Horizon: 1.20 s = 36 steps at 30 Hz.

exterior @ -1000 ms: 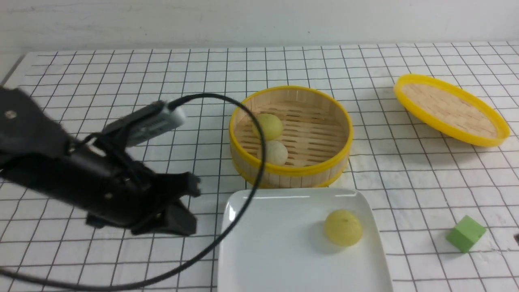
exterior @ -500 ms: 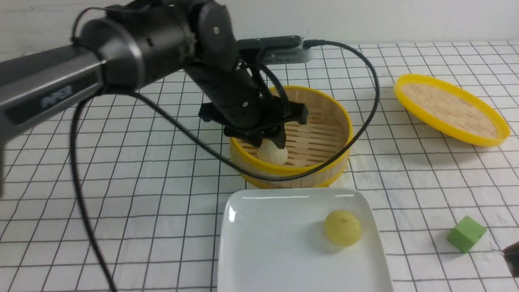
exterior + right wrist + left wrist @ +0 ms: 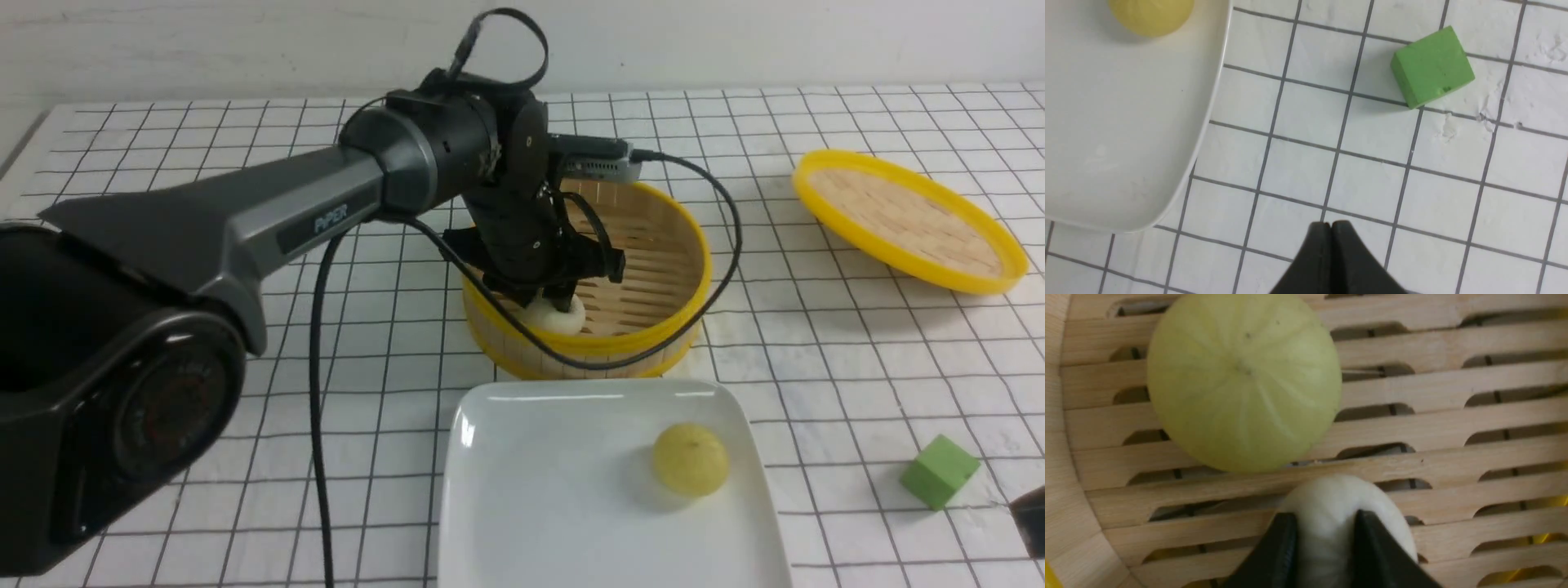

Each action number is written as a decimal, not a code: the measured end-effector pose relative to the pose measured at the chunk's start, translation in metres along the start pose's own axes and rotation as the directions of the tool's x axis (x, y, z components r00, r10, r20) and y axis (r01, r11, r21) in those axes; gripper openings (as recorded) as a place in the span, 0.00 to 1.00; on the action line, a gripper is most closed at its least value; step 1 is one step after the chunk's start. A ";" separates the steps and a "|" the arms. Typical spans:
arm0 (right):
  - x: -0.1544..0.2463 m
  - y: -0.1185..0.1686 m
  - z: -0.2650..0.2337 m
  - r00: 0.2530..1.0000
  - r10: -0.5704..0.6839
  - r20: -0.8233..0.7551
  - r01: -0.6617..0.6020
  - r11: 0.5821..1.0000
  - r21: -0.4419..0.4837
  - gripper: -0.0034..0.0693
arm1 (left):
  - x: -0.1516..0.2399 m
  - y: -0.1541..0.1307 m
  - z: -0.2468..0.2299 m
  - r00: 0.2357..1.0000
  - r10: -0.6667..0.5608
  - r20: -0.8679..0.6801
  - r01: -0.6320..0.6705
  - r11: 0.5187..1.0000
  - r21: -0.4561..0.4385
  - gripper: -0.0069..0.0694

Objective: Put the steamed buns into the plate on the white-black tablecloth.
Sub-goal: 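Reach into the bamboo steamer and grasp a bun with the left gripper, then carry the bun from the bamboo steamer to the plate with the left gripper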

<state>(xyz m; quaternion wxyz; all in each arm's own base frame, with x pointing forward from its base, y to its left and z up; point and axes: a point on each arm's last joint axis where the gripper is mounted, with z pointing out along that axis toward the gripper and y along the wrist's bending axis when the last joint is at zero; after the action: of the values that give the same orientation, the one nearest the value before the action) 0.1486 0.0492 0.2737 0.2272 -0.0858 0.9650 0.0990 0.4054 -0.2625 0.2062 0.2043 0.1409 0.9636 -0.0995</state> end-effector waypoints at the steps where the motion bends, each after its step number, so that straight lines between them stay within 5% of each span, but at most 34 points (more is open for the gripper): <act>1: 0.000 0.000 0.000 1.000 0.000 0.000 0.000 1.000 0.000 0.05 | 0.000 0.000 -0.001 1.000 -0.004 0.002 0.004 1.000 0.001 0.29; 4: 0.000 0.000 0.000 1.000 0.000 -0.001 0.000 1.000 0.000 0.05 | -0.005 -0.002 -0.017 0.999 -0.032 0.009 0.032 0.999 0.006 0.13; 7: 0.000 0.000 0.000 1.000 0.000 -0.004 0.000 1.000 0.000 0.05 | -0.011 -0.004 -0.044 0.999 -0.034 0.026 0.034 0.999 0.016 0.13; 13: 0.000 0.000 0.000 1.000 0.002 -0.005 -0.002 1.000 -0.002 0.06 | -0.011 -0.009 -0.171 0.994 0.054 0.098 -0.060 0.996 0.062 0.13; 17: 0.001 0.001 0.000 1.000 0.007 -0.005 -0.007 1.000 -0.010 0.06 | 0.006 -0.009 -0.199 0.991 0.114 0.069 -0.120 0.987 0.103 0.13; 22: 0.001 0.002 -0.001 1.000 0.013 -0.005 -0.013 1.000 -0.018 0.07 | 0.048 -0.016 -0.136 0.980 0.111 -0.166 -0.083 0.983 0.166 0.13; 28: 0.001 0.002 -0.001 1.000 0.015 -0.006 -0.015 1.000 -0.021 0.07 | 0.081 -0.036 -0.063 0.964 0.156 -0.216 -0.123 0.979 0.160 0.17; 31: 0.001 0.002 -0.001 1.000 0.015 -0.006 -0.015 1.000 -0.021 0.08 | 0.086 -0.039 -0.039 0.959 0.171 -0.227 -0.140 0.979 0.146 0.25; 36: 0.001 0.002 -0.001 1.000 0.015 -0.004 -0.015 1.000 -0.022 0.09 | 0.086 -0.039 -0.032 0.955 0.168 -0.245 -0.139 0.981 0.131 0.52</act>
<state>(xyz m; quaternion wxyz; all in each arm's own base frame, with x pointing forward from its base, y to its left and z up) 0.1469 0.0508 0.2744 0.2236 -0.0811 0.9649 0.1109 0.3060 -0.2715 0.2038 0.0778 0.2385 0.9607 -0.1185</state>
